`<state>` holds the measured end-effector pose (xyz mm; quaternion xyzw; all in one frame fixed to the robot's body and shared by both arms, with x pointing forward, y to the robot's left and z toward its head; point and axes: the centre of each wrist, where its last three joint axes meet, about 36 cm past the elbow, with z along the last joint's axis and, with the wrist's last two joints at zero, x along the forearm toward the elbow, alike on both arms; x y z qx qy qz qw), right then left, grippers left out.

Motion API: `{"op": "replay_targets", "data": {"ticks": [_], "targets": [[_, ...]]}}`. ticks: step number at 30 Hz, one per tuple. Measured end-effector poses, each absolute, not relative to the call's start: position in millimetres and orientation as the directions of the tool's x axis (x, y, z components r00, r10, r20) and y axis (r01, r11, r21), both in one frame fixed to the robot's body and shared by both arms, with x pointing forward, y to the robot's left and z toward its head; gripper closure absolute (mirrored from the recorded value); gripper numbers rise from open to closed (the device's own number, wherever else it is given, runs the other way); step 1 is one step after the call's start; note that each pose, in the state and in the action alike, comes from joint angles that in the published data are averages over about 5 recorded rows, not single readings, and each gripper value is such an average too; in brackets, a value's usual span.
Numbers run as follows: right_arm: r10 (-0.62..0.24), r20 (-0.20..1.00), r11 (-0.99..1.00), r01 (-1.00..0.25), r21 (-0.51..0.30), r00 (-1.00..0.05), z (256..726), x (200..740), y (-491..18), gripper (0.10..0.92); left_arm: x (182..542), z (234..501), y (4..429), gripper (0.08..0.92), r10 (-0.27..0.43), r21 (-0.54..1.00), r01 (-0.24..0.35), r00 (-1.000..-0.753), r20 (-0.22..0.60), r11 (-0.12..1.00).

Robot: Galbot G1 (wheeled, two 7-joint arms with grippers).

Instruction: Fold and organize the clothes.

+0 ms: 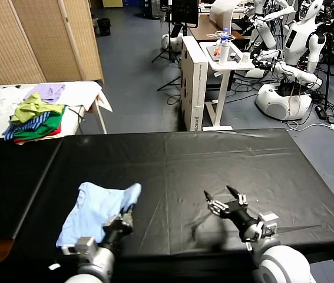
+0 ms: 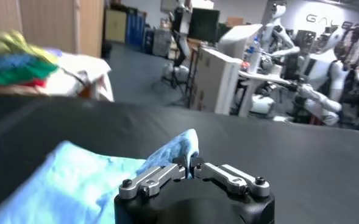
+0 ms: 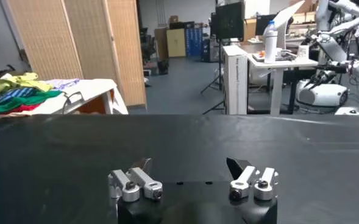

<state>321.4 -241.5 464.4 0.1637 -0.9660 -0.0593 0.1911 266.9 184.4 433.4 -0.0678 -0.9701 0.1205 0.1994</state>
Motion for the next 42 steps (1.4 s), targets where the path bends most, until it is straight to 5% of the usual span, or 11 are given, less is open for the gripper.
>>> {"op": "replay_targets", "data": {"ticks": [5,11,29,33,42], "targets": [[-0.435,0.417,0.896,-0.335,0.292,-0.798,457.2,326.4,-227.2,0.115,259.1,431.0,171.9,0.417,0.237,-0.269,0.144,-0.903,0.357,0.952],[-0.521,0.455,0.847,-0.373,0.378,-0.722,444.4,334.5,-200.7,0.115,252.7,443.1,182.1,0.122,0.245,-0.181,0.200,-0.930,0.274,0.963],[-0.672,0.456,0.736,-0.454,0.502,-0.584,410.5,360.3,-120.4,0.146,246.7,452.7,218.5,0.093,0.121,-0.046,0.113,-0.964,0.235,0.992],[-0.682,0.453,0.725,-0.452,0.519,-0.574,406.0,362.7,-110.4,0.319,245.2,450.4,220.3,0.093,0.100,-0.043,0.093,-0.965,0.243,0.995],[-0.677,0.450,0.729,-0.450,0.515,-0.582,407.4,365.0,-114.2,0.842,245.4,448.8,223.8,0.092,0.067,-0.045,0.058,-0.968,0.243,0.997]]}}
